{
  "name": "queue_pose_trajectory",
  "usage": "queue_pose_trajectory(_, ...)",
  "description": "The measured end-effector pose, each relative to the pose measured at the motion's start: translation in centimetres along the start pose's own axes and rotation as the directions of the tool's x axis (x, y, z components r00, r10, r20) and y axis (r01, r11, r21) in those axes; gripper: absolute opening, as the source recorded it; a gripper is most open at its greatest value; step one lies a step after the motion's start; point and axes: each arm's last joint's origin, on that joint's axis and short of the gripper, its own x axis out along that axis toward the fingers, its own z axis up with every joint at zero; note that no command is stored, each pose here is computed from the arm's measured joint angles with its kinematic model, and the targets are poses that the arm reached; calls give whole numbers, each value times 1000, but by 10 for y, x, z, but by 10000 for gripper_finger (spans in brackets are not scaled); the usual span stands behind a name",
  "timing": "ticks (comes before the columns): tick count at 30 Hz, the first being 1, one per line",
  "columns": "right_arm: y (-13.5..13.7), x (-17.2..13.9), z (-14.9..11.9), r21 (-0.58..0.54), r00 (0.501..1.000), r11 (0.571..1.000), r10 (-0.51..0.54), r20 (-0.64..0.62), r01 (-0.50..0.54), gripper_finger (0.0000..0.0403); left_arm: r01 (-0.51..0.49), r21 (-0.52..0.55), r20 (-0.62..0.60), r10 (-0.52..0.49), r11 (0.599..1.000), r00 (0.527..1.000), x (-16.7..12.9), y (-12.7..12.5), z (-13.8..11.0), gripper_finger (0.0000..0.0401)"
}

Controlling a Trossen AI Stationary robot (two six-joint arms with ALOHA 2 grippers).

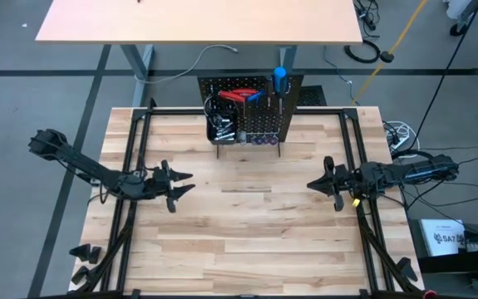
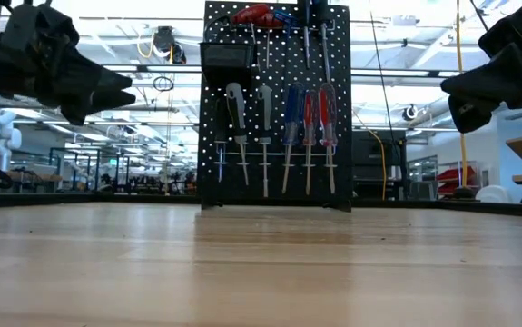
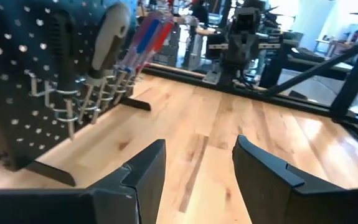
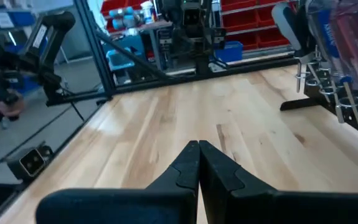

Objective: Hang tools onto peg board
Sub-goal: Return to Home Position

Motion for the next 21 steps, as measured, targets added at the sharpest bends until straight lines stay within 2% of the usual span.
queue_pose_trajectory(9,0,0,-1,-85,1000,996,-6,-3,5,0,12,26,-49,-11,1000,999,0,1,-5,187)
queue_pose_trajectory(13,0,0,-1,-223,1000,975,-4,-2,4,0,-90,91,-40,94,992,995,0,4,-7,187)
queue_pose_trajectory(16,0,0,2,-141,1000,990,-4,16,7,0,-83,51,-7,83,995,996,-1,3,-2,187)
queue_pose_trajectory(21,1,-1,4,-117,1000,993,14,4,-13,0,-40,80,67,34,996,997,-4,1,11,187)
